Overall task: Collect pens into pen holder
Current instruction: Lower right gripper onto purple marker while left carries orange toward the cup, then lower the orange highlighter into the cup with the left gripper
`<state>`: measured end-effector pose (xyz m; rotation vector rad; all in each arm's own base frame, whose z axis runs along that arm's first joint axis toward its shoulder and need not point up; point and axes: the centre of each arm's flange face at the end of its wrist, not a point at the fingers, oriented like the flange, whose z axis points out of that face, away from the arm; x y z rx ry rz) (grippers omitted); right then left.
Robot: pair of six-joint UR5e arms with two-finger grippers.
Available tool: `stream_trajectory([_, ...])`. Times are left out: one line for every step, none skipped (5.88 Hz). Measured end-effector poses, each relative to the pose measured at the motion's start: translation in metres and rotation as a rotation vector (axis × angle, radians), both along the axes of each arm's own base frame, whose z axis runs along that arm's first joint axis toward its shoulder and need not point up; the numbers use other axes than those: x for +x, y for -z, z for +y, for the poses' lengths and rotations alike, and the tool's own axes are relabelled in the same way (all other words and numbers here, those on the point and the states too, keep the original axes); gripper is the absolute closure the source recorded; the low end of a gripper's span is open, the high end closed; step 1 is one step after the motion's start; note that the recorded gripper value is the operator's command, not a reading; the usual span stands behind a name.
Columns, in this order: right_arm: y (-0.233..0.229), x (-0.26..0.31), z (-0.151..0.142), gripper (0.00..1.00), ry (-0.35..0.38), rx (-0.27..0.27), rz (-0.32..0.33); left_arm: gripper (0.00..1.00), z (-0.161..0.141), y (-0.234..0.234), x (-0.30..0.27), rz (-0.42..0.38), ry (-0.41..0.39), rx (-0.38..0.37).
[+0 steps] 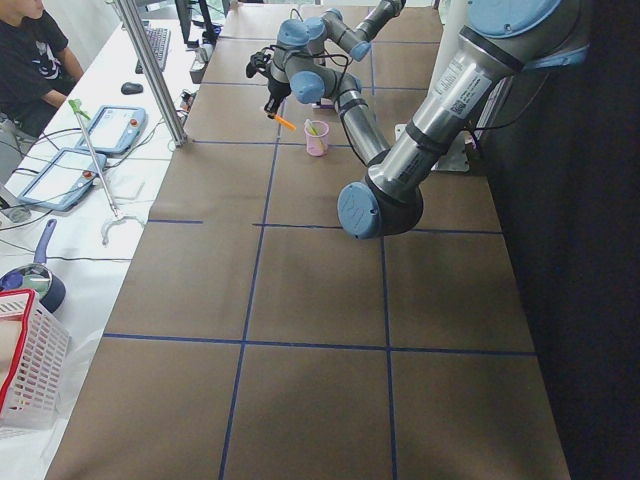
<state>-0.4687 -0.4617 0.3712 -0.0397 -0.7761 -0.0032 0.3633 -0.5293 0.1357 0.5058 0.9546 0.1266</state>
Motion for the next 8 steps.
stream_trajectory([-0.006,-0.006,-0.002,0.00,-0.010,0.005,-0.025,1.00,0.001,0.010,0.000,0.023,0.038,0.004])
stream_trajectory([-0.007,-0.006,-0.002,0.00,-0.015,0.007,-0.035,1.00,0.007,0.019,0.009,0.060,0.080,0.024])
stream_trajectory([-0.007,-0.004,-0.002,0.00,-0.017,0.006,-0.038,1.00,0.021,0.024,0.030,0.113,0.122,0.068])
stream_trajectory([-0.006,-0.002,-0.002,0.00,-0.020,0.006,-0.040,1.00,0.039,0.025,0.053,0.168,0.160,0.116])
stream_trajectory([-0.005,0.001,-0.002,0.00,-0.023,0.007,-0.041,1.00,0.056,0.018,0.069,0.228,0.188,0.145])
stream_trajectory([-0.003,0.003,-0.002,0.00,-0.024,0.009,-0.044,1.00,0.069,0.007,0.079,0.279,0.206,0.155])
stream_trajectory([-0.001,0.004,-0.001,0.00,-0.025,0.009,-0.045,1.00,0.079,0.000,0.091,0.303,0.221,0.164])
stream_trajectory([-0.001,0.005,-0.001,0.00,-0.025,0.007,-0.042,1.00,0.089,-0.007,0.110,0.315,0.232,0.175])
